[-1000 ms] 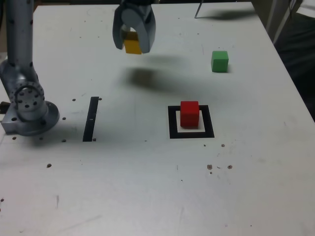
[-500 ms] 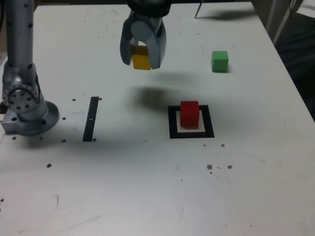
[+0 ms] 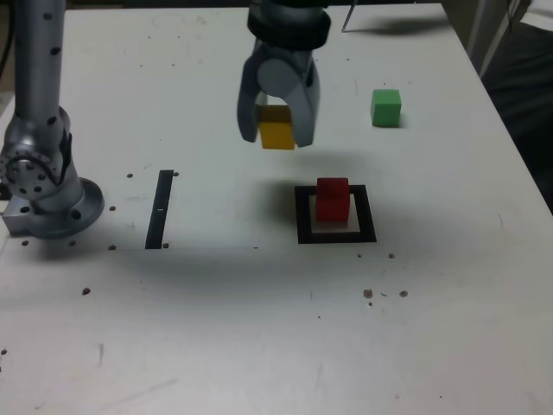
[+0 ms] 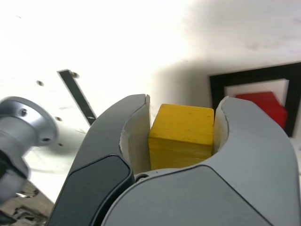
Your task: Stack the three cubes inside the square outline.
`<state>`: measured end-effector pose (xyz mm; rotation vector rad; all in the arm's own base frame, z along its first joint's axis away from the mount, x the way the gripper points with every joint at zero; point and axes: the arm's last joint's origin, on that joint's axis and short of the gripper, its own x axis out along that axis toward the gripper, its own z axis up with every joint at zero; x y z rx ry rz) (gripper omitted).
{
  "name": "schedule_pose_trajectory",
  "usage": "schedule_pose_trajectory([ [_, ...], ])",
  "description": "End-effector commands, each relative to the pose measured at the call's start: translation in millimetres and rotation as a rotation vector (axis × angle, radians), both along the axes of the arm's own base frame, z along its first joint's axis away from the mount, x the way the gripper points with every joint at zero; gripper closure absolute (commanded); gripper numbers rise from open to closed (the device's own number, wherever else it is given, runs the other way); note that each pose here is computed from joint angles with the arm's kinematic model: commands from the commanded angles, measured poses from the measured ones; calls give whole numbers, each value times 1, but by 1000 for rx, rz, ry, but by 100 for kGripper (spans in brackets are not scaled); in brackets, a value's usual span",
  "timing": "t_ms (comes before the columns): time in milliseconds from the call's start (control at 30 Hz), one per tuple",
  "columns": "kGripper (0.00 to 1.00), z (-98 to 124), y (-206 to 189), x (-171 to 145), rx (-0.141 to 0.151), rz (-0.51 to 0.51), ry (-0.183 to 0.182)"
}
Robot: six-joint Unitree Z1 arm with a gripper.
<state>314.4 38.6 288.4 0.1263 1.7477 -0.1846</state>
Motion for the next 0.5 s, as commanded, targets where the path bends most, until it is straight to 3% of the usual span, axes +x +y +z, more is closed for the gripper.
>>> schedule_pose_trajectory([
  [0, 64, -2, -4, 5, -1, 4, 6],
  [467, 64, -14, -35, 35, -17, -1, 3],
])
